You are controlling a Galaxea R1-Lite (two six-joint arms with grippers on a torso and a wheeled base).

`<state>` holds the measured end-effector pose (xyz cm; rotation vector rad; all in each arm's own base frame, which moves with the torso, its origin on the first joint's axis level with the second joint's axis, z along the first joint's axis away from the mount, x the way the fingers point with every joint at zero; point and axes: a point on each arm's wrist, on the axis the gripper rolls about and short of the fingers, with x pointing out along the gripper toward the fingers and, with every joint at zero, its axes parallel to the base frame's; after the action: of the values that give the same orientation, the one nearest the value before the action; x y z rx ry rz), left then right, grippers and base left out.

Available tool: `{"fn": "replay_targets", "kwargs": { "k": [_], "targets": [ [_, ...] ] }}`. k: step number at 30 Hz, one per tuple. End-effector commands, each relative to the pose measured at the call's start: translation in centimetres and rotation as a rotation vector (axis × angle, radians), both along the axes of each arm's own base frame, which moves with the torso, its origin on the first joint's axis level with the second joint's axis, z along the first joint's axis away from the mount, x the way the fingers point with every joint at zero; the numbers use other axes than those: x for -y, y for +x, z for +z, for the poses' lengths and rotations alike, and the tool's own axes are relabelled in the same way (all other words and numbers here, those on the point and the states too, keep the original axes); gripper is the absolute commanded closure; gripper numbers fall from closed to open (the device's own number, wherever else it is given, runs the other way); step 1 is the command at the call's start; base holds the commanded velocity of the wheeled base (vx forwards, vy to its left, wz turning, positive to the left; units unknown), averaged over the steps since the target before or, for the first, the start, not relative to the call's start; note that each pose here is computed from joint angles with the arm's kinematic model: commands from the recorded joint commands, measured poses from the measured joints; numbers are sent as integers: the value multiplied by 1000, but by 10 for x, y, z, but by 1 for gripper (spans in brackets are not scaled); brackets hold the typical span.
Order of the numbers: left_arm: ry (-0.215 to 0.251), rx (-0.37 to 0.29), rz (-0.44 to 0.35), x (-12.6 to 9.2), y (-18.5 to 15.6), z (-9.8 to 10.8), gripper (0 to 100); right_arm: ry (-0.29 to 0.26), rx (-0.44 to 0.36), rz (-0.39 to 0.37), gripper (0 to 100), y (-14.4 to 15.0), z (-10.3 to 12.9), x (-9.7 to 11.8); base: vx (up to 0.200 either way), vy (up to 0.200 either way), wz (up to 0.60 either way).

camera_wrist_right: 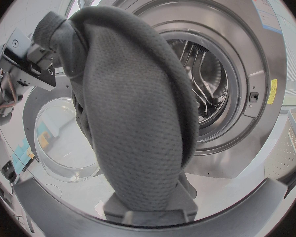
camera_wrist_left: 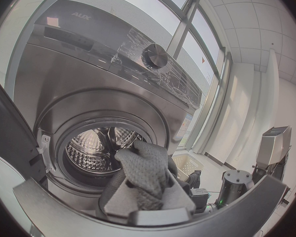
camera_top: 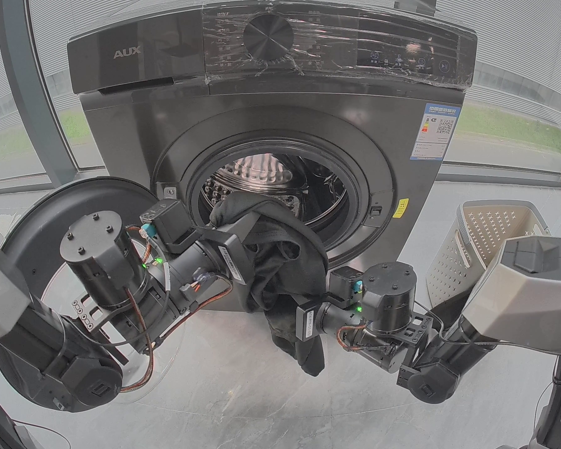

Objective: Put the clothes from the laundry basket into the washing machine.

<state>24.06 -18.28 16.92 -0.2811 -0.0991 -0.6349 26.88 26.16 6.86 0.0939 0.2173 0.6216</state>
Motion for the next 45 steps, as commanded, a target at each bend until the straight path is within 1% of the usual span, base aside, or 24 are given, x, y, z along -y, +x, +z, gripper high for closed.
{"fn": "replay_targets", "kwargs": {
  "k": [1, 5, 6, 19, 22, 23, 29, 34, 37, 38, 44, 45],
  "targets": [
    [3, -5, 10, -1, 2, -3, 100, 16, 15, 1, 100, -6, 12, 5, 0, 0, 0],
    [-1, -1, 7, 0, 1, -1, 100, -4, -4, -8, 100, -7, 6, 8, 0, 0, 0],
    [-3, 2, 5, 0, 0, 0, 100, -10, -10, -10, 0, -6, 4, 9, 0, 0, 0],
    [-9, 9, -5, 3, -2, 2, 100, -44, -39, -55, 0, 5, -10, 19, 0, 0, 0],
    [-9, 9, -11, 5, -3, 2, 100, -50, -43, -53, 0, 6, -13, 18, 0, 0, 0],
    [-8, 8, -11, 5, -2, 1, 100, -58, -41, -42, 0, 4, -15, 15, 0, 0, 0],
    [-6, 5, -10, 5, -1, 0, 100, -60, -39, -13, 0, -2, -16, 6, 0, 0, 0],
    [-7, 7, -13, 5, -2, 1, 100, -59, -40, -33, 0, 9, -24, 5, 0, 0, 0],
    [-5, 6, -13, 5, -2, 0, 100, -57, -32, -66, 0, 16, -25, 5, 0, 0, 0],
    [-5, 6, -13, 5, -2, 0, 100, -57, -29, -78, 100, 17, -25, 6, 0, 0, 0],
    [0, 0, -8, 4, -2, -2, 100, -42, -16, -80, 100, 16, -18, 6, 0, 0, 0],
    [2, -2, -5, 4, -1, -2, 100, -33, -7, -79, 100, 14, -11, 7, 0, 0, 0]
  ]
}}
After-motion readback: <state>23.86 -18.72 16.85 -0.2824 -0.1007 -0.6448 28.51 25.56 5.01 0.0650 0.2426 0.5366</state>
